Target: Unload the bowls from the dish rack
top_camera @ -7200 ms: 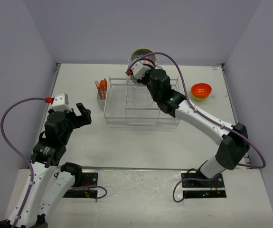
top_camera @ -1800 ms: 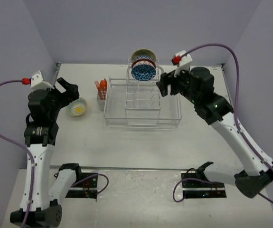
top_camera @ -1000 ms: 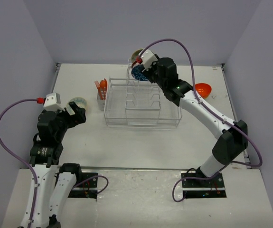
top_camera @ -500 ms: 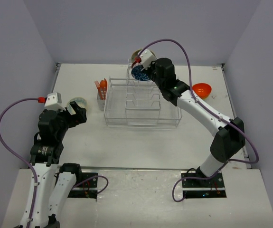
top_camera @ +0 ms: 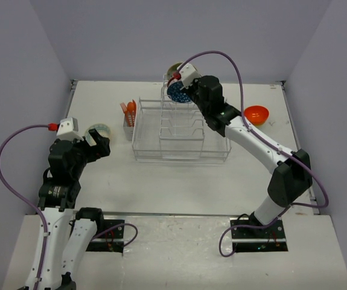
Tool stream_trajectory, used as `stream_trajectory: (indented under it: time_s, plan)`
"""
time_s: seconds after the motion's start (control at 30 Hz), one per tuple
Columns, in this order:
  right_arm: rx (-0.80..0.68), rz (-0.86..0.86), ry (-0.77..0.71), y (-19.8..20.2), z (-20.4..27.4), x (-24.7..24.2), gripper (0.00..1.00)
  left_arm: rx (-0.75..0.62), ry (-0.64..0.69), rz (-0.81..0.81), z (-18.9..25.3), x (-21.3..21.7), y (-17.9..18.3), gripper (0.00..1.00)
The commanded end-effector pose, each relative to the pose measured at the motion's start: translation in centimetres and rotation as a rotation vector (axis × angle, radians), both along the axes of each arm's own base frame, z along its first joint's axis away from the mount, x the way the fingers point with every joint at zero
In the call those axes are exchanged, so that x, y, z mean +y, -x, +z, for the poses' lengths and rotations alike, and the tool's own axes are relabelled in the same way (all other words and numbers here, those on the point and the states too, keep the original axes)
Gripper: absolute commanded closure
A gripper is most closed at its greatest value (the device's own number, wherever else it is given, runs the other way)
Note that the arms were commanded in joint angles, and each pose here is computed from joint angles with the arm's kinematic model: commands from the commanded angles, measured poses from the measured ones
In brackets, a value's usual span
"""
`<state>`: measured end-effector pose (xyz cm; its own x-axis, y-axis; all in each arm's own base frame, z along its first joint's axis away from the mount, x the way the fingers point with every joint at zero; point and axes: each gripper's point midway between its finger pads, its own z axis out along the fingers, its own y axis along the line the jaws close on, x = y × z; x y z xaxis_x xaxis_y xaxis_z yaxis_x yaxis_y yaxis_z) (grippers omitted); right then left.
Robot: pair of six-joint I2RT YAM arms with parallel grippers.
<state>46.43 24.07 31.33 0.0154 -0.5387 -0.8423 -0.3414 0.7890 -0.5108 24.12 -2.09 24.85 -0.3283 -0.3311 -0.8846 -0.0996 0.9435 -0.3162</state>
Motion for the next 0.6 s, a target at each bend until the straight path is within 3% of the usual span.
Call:
stream_trajectory:
  time_s: [0.0, 0.57]
  plan:
    - [-0.1, -0.003, -0.096, 1.2, 4.4, -0.3, 1.0, -0.034, -0.013, -0.017, 0.6, -0.2, -0.4, 0.0]
    - [-0.116, -0.004, -0.16, 2.8, 7.7, -1.1, 1.0, -0.047, -0.015, -0.01, 0.9, -0.1, -0.3, 0.0]
